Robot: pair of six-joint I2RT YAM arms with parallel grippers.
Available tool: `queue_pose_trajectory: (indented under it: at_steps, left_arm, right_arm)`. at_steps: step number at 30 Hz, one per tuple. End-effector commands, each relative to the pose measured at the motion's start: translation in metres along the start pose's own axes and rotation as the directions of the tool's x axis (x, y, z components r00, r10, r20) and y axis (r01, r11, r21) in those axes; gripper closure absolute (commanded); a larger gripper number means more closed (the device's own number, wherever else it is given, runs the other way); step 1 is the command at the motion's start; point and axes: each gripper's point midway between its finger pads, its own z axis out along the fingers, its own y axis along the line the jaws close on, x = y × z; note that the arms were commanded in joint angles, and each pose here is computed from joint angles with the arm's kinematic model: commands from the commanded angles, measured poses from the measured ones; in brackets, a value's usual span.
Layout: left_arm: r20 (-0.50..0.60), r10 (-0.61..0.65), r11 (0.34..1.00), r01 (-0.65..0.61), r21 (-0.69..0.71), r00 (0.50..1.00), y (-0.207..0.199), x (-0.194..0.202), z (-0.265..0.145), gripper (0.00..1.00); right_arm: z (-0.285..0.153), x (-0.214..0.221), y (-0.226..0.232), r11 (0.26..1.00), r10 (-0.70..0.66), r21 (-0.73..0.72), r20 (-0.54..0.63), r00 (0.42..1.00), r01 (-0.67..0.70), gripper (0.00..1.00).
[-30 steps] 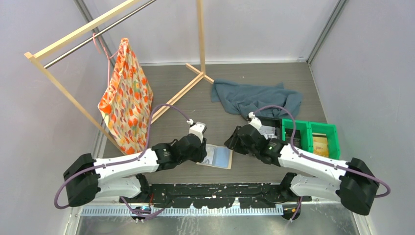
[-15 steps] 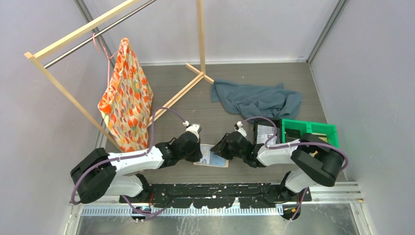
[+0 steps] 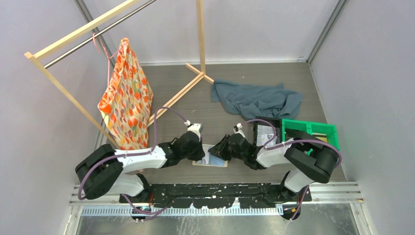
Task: Take the credit cards out of the card holder
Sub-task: Remove the credit card from the card holder.
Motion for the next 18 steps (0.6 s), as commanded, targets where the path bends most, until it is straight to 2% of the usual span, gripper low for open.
queue_pose_trajectory:
  at_steps: [1, 6, 10, 18]
  left_arm:
    - [-0.010, 0.000, 1.000, 0.000, -0.031, 1.000, 0.009, 0.004, -0.001, 0.99]
    - [0.068, -0.040, 0.995, 0.046, -0.085, 0.997, 0.032, -0.010, -0.018, 1.00]
    - [0.061, -0.071, 0.992, 0.077, -0.103, 0.996, 0.046, -0.010, -0.020, 0.99]
    - [0.031, -0.073, 0.995, 0.075, -0.068, 0.997, 0.040, -0.004, -0.015, 0.99]
  right_arm:
    - [-0.001, 0.005, 0.007, 0.999, -0.002, -0.041, -0.020, 1.000, 0.001, 0.73]
    - [-0.006, 0.004, 0.005, 0.999, -0.007, -0.042, -0.014, 1.000, 0.007, 0.73]
    - [-0.008, 0.004, 0.007, 0.999, -0.024, -0.044, -0.019, 1.000, 0.023, 0.73]
    - [-0.003, 0.005, 0.008, 0.999, -0.039, -0.032, -0.023, 0.999, 0.038, 0.72]
